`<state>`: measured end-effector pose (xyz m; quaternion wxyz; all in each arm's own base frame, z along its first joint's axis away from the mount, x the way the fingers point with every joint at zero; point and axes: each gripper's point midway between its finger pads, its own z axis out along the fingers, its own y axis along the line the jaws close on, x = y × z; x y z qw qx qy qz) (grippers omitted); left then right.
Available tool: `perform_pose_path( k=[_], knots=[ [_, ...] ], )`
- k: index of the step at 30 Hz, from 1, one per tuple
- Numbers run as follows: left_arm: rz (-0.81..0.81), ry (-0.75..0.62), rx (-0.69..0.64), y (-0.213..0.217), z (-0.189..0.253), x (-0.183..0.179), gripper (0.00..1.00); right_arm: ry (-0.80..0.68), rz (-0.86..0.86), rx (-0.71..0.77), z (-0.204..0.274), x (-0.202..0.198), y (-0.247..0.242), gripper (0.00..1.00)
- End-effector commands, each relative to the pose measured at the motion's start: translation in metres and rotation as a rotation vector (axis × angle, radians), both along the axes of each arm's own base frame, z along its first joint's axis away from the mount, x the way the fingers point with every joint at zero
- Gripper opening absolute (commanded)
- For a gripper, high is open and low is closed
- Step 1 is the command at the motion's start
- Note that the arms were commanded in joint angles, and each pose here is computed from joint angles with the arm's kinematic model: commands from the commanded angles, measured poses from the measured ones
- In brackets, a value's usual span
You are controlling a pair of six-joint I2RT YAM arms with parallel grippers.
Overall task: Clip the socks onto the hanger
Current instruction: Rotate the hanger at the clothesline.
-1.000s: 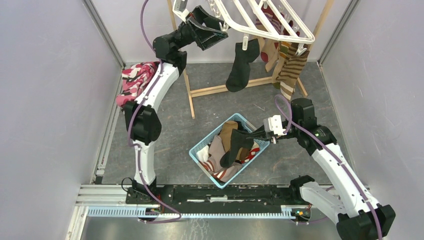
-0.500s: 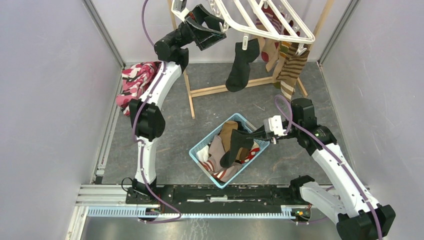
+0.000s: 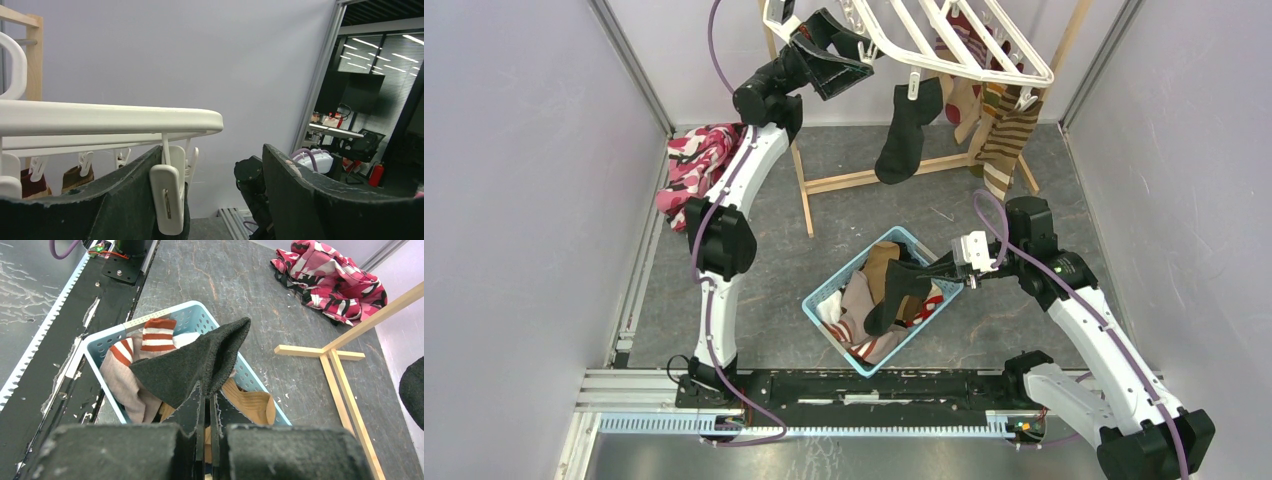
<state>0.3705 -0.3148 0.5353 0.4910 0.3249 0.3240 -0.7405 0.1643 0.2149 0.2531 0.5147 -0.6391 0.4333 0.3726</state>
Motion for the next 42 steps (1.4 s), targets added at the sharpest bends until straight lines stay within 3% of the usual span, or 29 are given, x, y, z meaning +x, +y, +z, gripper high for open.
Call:
perform_pose_path(
  k=[1, 25, 42],
  knots=[
    [-0.046, 0.005, -0.024, 0.003, 0.006, -0.009, 0.76, -0.047, 0.023, 0.028, 0.019, -0.003, 0.001, 0.0],
    [-0.007, 0.082, 0.04, -0.023, -0.021, 0.02, 0.83, -0.041, 0.028, 0.022, 0.017, -0.002, 0.001, 0.0],
    [-0.031, 0.037, -0.029, -0.019, -0.007, 0.007, 0.83, -0.038, 0.027, 0.021, 0.016, -0.001, 0.001, 0.0]
  ],
)
